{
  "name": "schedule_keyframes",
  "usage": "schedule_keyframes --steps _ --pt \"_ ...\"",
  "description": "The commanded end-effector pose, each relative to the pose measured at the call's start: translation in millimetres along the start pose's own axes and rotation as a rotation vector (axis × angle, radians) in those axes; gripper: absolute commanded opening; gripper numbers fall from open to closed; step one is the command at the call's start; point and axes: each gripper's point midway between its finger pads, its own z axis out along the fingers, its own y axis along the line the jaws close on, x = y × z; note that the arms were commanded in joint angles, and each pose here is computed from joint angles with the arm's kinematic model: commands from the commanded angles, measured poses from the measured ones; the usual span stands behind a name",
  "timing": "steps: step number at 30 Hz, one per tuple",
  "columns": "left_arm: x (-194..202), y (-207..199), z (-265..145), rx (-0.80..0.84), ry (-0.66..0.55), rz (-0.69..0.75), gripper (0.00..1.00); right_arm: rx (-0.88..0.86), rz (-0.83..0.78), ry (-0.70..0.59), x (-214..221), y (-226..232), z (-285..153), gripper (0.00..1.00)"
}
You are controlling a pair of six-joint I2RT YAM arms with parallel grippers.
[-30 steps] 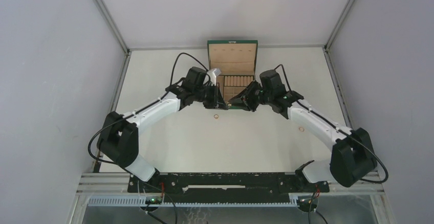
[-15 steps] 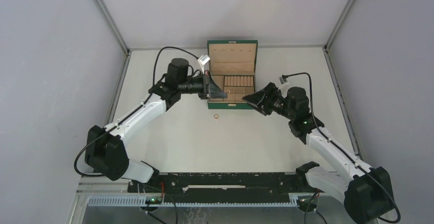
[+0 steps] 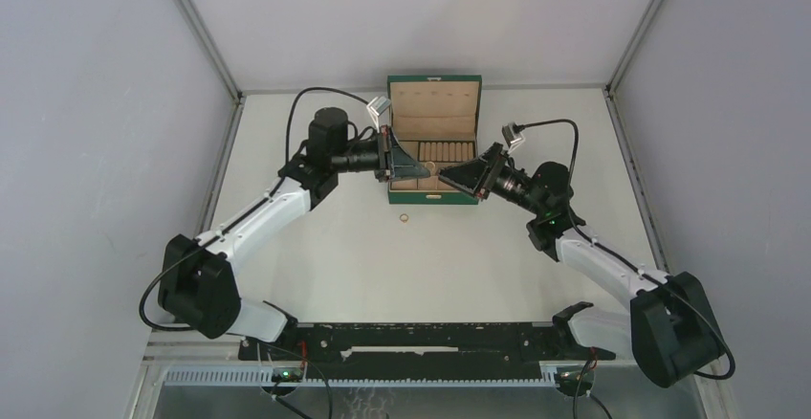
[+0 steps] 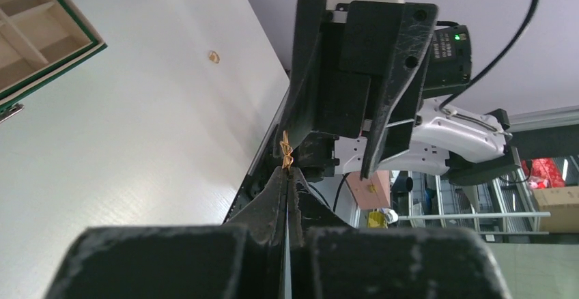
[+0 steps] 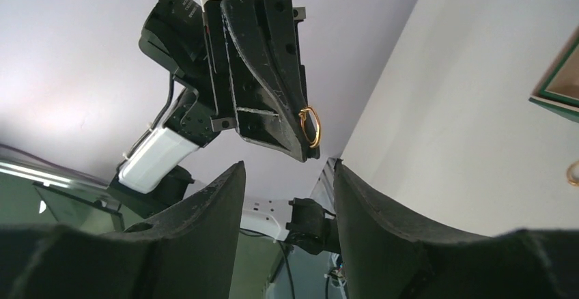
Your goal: Organize the mixed jewelry
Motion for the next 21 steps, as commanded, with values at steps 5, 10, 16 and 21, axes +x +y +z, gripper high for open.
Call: schedule_keyframes --steps 5,10,16,21 --pt "-5 -32 -8 0.106 -0.027 0.044 0.0 -0.139 -0.023 0.008 -4 30 12 0.53" --pt "-4 -32 -8 0.116 -0.021 0.039 0.0 -0.155 -0.012 -0.007 -7 32 14 0.44" --pt "-3 -32 -8 0.123 -0.017 0.04 0.0 -0.169 0.019 -0.012 -9 30 18 0.37" --pt "-2 -35 -9 0.13 -0.014 0.045 0.0 -0.174 0.031 -0.014 -11 29 20 0.29"
